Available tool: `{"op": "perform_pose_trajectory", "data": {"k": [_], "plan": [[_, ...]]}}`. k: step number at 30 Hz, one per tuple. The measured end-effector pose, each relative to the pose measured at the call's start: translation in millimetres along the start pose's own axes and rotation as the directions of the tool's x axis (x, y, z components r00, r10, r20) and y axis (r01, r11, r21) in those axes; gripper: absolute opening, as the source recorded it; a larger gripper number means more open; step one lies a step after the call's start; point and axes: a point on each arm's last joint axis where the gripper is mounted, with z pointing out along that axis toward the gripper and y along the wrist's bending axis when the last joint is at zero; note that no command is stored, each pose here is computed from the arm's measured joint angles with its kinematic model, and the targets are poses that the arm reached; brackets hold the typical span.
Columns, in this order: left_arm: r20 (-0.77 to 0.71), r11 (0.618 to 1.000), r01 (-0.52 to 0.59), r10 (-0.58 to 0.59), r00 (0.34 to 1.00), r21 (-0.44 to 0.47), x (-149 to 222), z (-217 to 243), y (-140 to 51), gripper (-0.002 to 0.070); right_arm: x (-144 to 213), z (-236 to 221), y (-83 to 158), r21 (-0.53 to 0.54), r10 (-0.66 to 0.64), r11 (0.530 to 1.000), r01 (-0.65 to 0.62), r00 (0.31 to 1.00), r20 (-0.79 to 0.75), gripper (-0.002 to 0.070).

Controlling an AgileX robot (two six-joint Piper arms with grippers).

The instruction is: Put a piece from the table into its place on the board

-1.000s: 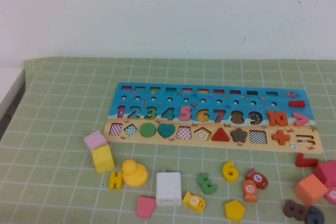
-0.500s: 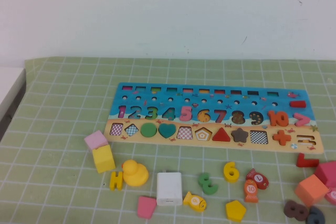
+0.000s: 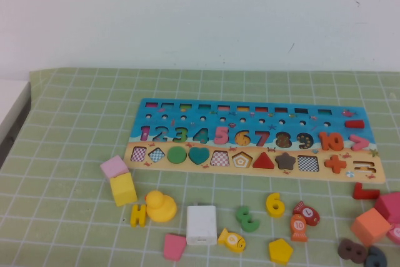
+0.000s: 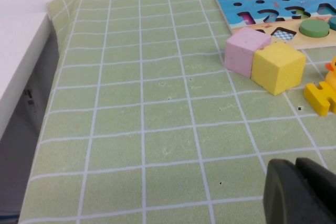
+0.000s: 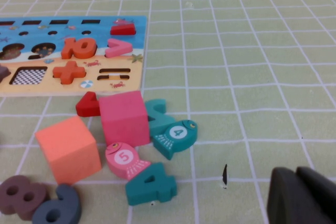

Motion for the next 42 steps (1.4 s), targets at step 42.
{"op": "perform_pose_trajectory", "data": {"k": [42], "plan": [[0.0,1.0,-0.002,0.002,1.0,0.0,0.0,0.0,0.0,-0.0002,-119.4,-66.3,-2.2,-0.019,0.049,0.999,-0.05,0.709,0.704,0.0005]]}}
